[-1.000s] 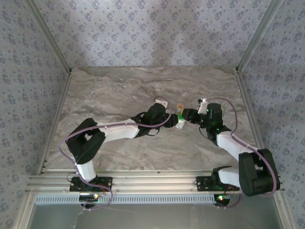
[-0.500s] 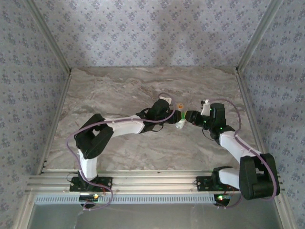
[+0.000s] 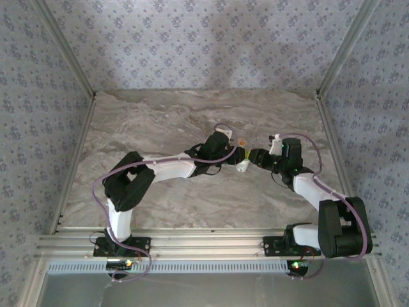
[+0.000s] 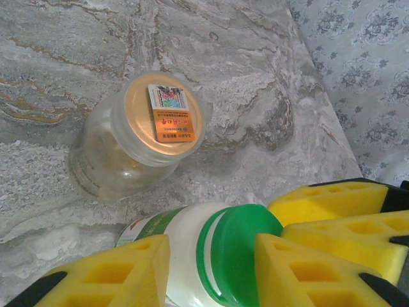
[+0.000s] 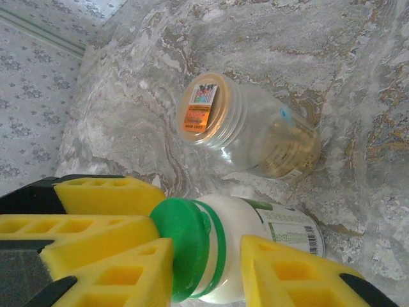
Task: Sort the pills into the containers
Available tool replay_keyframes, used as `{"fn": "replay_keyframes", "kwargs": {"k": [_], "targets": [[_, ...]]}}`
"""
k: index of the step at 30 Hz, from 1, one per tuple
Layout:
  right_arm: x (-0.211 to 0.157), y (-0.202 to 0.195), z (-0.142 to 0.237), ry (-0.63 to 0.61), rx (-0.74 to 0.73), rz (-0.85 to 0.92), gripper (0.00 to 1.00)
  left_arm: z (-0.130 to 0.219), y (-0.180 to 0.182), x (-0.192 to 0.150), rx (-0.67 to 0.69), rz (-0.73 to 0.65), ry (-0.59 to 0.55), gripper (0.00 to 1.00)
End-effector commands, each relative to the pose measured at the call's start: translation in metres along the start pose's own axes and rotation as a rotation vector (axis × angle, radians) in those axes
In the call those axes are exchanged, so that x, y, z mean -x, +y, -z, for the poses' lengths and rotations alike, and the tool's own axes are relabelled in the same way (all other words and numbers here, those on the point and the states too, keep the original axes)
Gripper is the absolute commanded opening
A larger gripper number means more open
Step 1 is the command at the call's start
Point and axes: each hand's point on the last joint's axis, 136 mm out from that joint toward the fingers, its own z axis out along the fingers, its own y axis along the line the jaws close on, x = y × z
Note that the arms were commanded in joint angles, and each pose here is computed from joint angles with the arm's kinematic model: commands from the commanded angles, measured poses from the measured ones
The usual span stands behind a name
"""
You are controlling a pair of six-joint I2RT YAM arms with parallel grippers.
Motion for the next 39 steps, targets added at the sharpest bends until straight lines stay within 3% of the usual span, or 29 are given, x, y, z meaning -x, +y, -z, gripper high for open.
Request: {"fn": "replay_keyframes", "kwargs": {"k": [1, 18, 23, 27, 35, 39], "targets": [[-0.017, -0.023, -0.004, 0.048, -0.062, -0.062, 0.32, -0.008, 0.015, -0.014, 0.031, 0.023, 0.041, 0.38], [-0.088, -0.061, -0.006, 0.147, -0.218, -0.042, 0.23, -0.017, 0.048, -0.056, 0.088, 0.127, 0.097, 0.33], [-0.098, -0.075, -0.003, 0.114, -0.272, -0.077, 0.15, -0.018, 0.056, -0.064, 0.111, 0.145, 0.105, 0.33], [-0.114, -0.083, -0.010, 0.110, -0.306, -0.067, 0.15, -0.018, 0.060, -0.069, 0.117, 0.157, 0.110, 0.32], [-0.116, -0.082, -0.011, 0.101, -0.312, -0.058, 0.15, -0.019, 0.060, -0.071, 0.119, 0.158, 0.111, 0.32], [-0.089, -0.064, -0.010, 0.054, -0.269, -0.051, 0.17, -0.019, 0.056, -0.065, 0.114, 0.149, 0.107, 0.32]]}}
